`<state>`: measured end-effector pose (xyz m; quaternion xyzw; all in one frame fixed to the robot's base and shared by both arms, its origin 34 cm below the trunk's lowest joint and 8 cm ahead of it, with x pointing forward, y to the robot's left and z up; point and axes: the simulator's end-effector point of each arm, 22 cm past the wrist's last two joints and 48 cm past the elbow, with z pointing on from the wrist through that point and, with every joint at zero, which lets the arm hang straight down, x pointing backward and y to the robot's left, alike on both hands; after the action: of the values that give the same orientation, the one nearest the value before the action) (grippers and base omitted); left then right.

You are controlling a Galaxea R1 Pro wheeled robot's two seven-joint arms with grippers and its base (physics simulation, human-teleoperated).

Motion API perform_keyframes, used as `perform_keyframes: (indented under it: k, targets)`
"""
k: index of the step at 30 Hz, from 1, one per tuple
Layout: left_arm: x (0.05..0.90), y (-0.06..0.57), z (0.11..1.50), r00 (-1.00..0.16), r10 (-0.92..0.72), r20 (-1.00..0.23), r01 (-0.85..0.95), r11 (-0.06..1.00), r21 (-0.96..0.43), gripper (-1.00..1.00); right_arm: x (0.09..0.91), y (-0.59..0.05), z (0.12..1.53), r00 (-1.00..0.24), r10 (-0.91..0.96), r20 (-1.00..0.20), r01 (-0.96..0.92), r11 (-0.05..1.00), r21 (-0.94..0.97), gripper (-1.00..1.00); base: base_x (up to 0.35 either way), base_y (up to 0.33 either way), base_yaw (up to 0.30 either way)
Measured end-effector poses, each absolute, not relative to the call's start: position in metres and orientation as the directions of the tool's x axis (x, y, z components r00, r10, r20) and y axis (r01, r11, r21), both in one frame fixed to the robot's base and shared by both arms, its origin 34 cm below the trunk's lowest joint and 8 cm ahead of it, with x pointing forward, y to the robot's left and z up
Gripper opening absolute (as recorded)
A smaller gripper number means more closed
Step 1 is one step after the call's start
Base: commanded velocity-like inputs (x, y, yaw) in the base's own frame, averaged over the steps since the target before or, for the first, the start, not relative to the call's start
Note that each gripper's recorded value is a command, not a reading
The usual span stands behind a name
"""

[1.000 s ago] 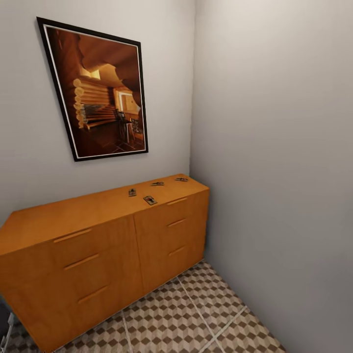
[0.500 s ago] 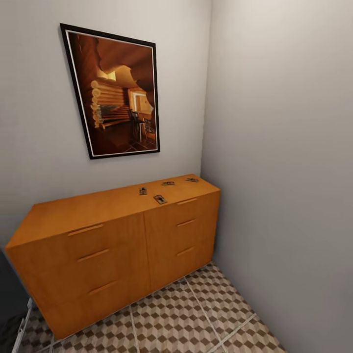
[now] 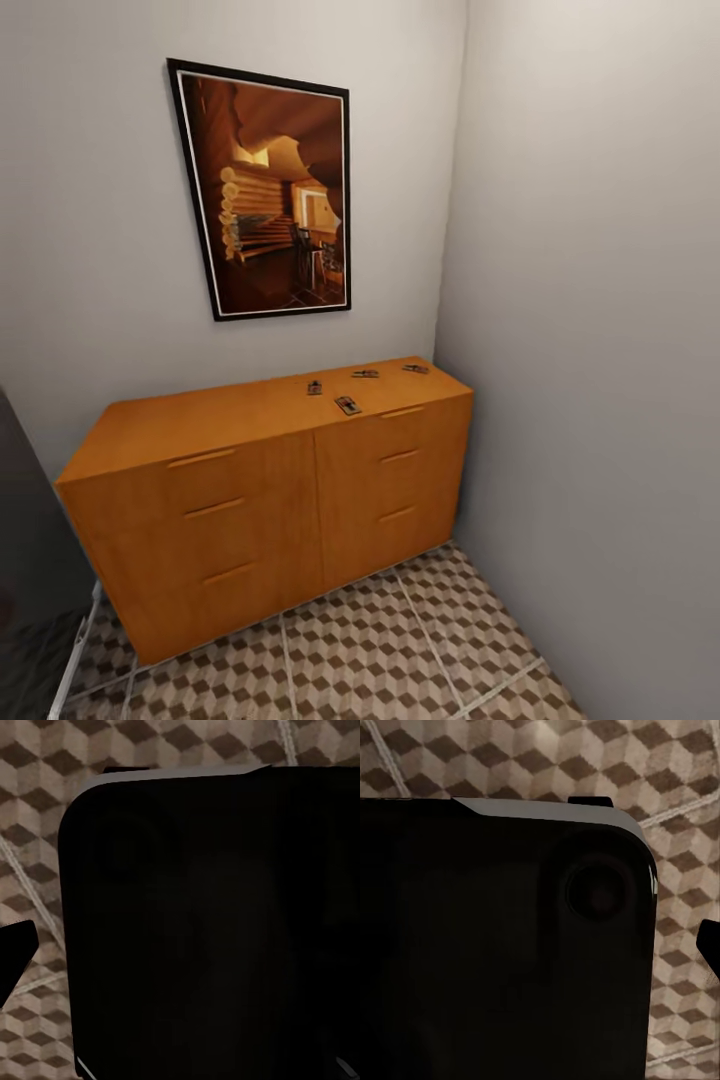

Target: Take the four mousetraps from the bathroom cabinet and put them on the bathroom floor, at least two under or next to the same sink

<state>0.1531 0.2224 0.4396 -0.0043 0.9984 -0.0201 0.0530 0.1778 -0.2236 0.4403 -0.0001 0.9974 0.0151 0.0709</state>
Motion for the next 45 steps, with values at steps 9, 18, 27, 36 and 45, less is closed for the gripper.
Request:
perform_keyframes:
  k: [9,18,27,36,45]
  targets:
    - [0.1531,0.2224,0.4396,-0.994,-0.011,-0.106,-0.007,0.999,-0.041,1.0,0.1779,-0.2236,0.4403,-0.99,0.002,-0.142,-0.002,1.0,0.03,1.0,0.0,-0.002,0.196]
    - [0.1531,0.2224,0.4396,-0.994,-0.011,-0.106,-0.007,0.999,-0.041,1.0,0.1778,-0.2236,0.4403,-0.99,0.002,-0.141,-0.002,1.0,0.03,1.0,0.0,0.0,0.197]
    - [0.1531,0.2224,0.4396,-0.994,-0.011,-0.106,-0.007,0.999,-0.041,1.0,0.1778,-0.2236,0.4403,-0.99,0.002,-0.141,-0.003,1.0,0.03,1.0,0.0,0.0,0.197]
    - [0.1531,0.2224,0.4396,-0.994,-0.011,-0.106,-0.007,0.999,-0.041,1.0,0.1778,-0.2236,0.4403,-0.99,0.001,-0.141,-0.003,1.0,0.03,1.0,0.0,0.0,0.196]
    - [0.1531,0.2224,0.4396,-0.994,-0.011,-0.106,-0.007,0.999,-0.041,1.0,0.1778,-0.2236,0.4403,-0.99,0.002,-0.141,-0.003,1.0,0.03,1.0,0.0,0.0,0.197]
